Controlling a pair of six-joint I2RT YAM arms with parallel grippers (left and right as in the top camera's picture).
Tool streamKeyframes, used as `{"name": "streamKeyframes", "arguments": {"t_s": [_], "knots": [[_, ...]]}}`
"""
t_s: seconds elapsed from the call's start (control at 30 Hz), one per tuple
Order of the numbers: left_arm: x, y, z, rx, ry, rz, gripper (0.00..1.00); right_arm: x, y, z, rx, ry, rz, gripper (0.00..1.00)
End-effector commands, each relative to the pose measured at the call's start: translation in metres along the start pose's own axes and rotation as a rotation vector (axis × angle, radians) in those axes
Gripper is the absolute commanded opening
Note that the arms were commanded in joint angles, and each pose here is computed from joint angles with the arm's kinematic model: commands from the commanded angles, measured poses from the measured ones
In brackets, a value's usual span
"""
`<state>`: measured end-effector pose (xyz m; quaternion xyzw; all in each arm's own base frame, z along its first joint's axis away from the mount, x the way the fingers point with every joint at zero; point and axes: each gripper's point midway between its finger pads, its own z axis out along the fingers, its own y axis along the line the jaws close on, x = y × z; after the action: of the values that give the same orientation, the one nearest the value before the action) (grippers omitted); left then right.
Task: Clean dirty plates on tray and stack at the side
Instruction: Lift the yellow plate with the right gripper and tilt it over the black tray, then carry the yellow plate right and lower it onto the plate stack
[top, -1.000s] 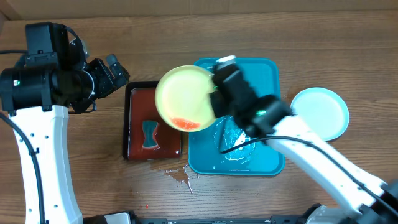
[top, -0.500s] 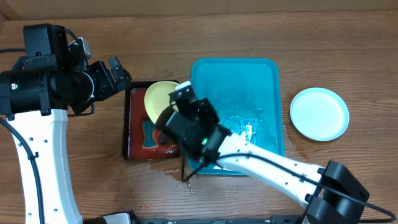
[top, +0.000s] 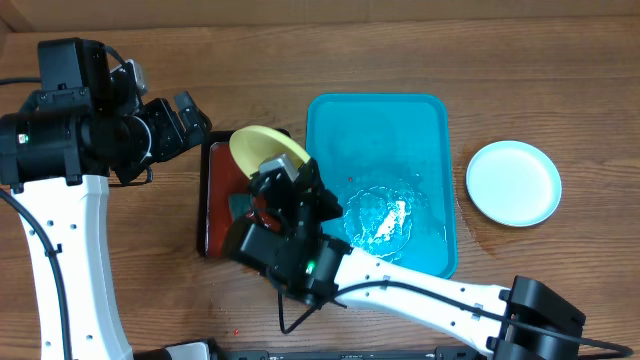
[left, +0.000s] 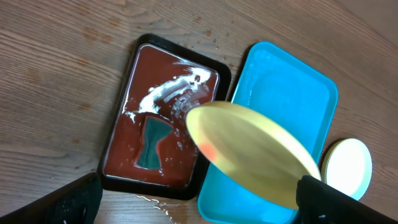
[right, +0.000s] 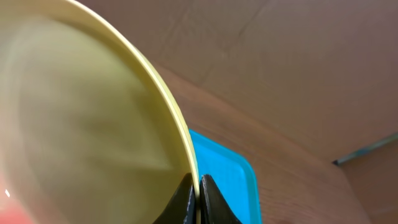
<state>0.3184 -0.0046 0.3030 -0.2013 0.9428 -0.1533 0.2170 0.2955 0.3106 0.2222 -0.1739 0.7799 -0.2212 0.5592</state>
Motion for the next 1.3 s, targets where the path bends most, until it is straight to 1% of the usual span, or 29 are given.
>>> {"name": "streamKeyframes", "arguments": {"t_s": [0.0, 0.43, 1.0, 1.23, 1.27], "knots": [[-0.002, -0.008, -0.009, 0.028, -0.026, 0.038, 1.0, -0.027, -0.016, -0.019, 0.025, -0.063, 0.05, 0.04], [-0.002, -0.008, -0.009, 0.028, -0.026, 0.039, 1.0, -0.042, -0.013, -0.028, 0.027, -0.107, 0.044, 0.04], [-0.002, -0.008, -0.009, 0.028, -0.026, 0.039, 1.0, -0.043, -0.013, -0.027, 0.026, -0.11, 0.055, 0.04], [-0.002, -0.008, -0.009, 0.028, -0.026, 0.039, 1.0, -0.041, -0.014, -0.018, 0.017, -0.093, 0.065, 0.04], [-0.002, -0.008, -0.009, 0.028, -0.026, 0.039, 1.0, -0.04, -0.016, -0.013, 0.019, -0.084, 0.095, 0.04]]}}
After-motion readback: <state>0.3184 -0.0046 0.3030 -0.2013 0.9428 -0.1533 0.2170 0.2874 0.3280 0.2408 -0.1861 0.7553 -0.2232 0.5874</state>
